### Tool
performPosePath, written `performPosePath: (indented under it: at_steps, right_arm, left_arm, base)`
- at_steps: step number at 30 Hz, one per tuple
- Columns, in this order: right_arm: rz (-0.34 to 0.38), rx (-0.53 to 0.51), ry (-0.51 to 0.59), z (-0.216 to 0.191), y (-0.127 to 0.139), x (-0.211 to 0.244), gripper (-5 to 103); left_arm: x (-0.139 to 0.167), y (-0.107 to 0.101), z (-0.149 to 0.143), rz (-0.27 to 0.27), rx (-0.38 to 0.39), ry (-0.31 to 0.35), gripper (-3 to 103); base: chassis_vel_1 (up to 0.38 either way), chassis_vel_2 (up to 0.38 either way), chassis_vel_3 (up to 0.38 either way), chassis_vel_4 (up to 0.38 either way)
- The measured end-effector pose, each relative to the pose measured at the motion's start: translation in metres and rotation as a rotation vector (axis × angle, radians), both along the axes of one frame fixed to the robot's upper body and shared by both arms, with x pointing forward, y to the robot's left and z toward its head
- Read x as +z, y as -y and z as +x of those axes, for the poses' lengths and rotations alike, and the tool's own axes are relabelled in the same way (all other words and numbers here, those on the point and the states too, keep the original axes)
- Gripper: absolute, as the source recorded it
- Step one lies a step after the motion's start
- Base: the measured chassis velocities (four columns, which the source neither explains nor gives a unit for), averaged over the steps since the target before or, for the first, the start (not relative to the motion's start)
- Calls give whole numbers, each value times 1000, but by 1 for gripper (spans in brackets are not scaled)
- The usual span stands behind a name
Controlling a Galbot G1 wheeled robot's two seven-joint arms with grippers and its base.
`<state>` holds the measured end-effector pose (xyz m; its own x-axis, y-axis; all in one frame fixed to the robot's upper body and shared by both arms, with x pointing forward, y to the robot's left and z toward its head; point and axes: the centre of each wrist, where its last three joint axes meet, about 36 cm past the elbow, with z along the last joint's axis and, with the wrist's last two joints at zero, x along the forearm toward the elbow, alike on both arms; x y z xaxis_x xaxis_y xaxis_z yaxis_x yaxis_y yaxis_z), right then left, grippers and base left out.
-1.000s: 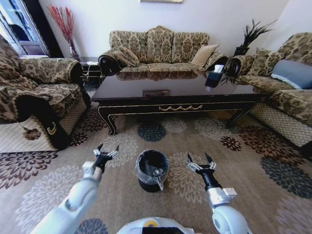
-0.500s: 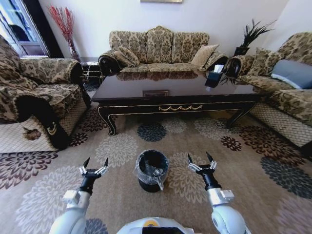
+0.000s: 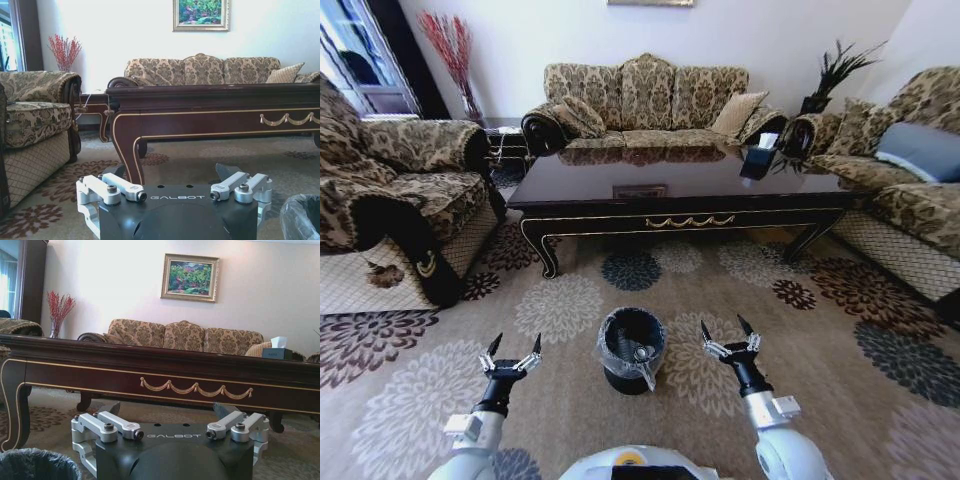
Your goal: Move to the front of the table and pick up the trash from the floor, then place it into the trash bin.
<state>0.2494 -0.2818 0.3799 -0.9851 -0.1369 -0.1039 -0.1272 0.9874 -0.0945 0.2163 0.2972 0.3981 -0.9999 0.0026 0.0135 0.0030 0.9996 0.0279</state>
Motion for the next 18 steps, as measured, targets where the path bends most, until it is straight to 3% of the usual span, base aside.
performPosePath:
  at_steps: [18]
  right_arm:
    - [0,0,1,0,0,0,100]
  left_arm:
    - [0,0,1,-3,2,-2,100]
  base:
    - [0,0,0,0]
